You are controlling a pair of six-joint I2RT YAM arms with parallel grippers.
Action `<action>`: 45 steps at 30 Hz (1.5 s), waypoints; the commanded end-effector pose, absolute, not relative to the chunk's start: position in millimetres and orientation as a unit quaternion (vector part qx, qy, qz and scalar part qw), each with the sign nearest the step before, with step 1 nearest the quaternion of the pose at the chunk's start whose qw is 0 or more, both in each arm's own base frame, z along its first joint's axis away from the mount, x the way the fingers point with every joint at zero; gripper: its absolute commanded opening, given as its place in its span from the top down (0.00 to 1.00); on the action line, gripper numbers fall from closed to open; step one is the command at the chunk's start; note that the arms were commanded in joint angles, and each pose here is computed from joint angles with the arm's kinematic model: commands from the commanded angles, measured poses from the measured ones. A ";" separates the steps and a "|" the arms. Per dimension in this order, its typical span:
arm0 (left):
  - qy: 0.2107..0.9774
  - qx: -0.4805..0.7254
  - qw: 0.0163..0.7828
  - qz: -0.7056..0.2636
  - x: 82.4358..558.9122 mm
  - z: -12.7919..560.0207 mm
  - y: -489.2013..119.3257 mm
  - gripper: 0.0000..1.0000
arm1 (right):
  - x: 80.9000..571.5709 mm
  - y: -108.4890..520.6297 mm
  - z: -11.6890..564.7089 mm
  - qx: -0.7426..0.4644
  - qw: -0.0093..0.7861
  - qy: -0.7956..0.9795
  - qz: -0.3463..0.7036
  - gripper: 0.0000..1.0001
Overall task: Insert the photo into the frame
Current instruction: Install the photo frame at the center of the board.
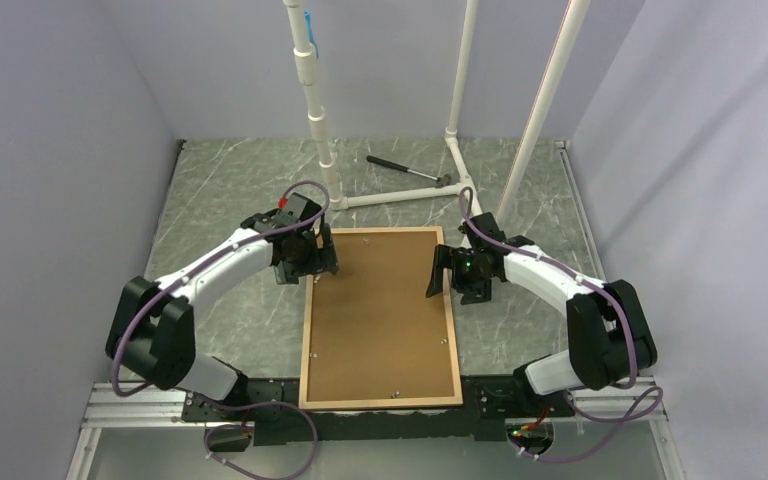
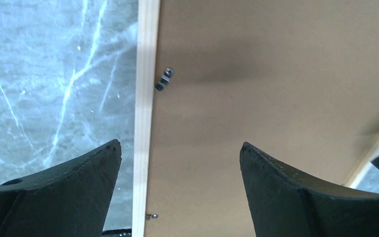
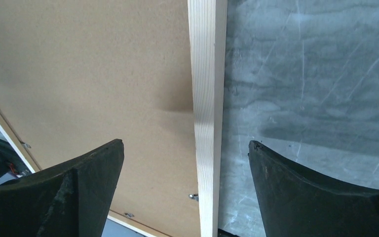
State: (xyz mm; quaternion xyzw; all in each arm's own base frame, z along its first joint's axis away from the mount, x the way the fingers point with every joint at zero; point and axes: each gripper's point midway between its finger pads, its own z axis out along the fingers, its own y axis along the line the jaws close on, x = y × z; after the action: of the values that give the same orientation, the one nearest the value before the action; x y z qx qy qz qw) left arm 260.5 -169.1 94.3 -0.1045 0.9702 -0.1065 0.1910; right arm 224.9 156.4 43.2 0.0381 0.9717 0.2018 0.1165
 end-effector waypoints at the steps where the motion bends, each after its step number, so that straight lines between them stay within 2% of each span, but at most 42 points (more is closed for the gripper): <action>1: 0.974 -0.087 0.193 -0.086 276.8 76.1 -163.6 0.08 | 248.2 164.1 48.6 0.028 0.148 0.965 0.213 0.03; 8: 0.977 -0.087 0.176 -0.087 280.6 37.1 -169.0 0.16 | 242.0 164.4 40.3 0.032 0.134 0.967 0.216 0.04; 17: 0.976 -0.094 0.190 -0.056 283.1 28.3 -156.3 0.33 | 236.5 162.9 37.0 0.034 0.131 0.967 0.216 0.04; 20: 0.975 -0.098 0.195 -0.043 284.7 26.0 -152.1 0.36 | 234.9 162.1 35.4 0.034 0.129 0.967 0.215 0.04; 23: 0.974 -0.103 0.200 -0.028 286.1 23.1 -146.2 0.34 | 232.6 162.6 34.1 0.033 0.126 0.967 0.217 0.05; 25: 0.974 -0.100 0.201 -0.022 288.5 22.9 -145.0 0.25 | 232.1 162.8 33.4 0.033 0.126 0.967 0.218 0.05; 28: 0.975 -0.094 0.201 -0.009 291.7 22.2 -141.9 0.26 | 230.6 162.0 32.3 0.032 0.125 0.968 0.217 0.05; 31: 0.976 -0.089 0.200 -0.010 291.5 20.8 -142.9 0.34 | 229.6 161.0 31.3 0.031 0.123 0.968 0.215 0.05; 37: 0.977 -0.084 0.197 -0.015 288.1 15.8 -142.6 0.65 | 229.2 161.5 30.0 0.032 0.121 0.968 0.216 0.05; 41: 0.977 -0.085 0.195 -0.020 287.5 12.1 -144.0 0.74 | 227.8 161.3 28.6 0.031 0.118 0.969 0.216 0.06; 45: 0.977 -0.084 0.196 -0.021 287.7 10.2 -143.2 0.94 | 226.4 159.2 27.4 0.029 0.119 0.970 0.211 0.06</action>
State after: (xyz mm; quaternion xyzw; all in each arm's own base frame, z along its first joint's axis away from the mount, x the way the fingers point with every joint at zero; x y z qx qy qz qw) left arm 289.2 -148.2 25.8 -0.0880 0.9757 -0.0340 0.1976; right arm 227.6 161.0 29.1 0.0362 0.9705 0.2106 0.1116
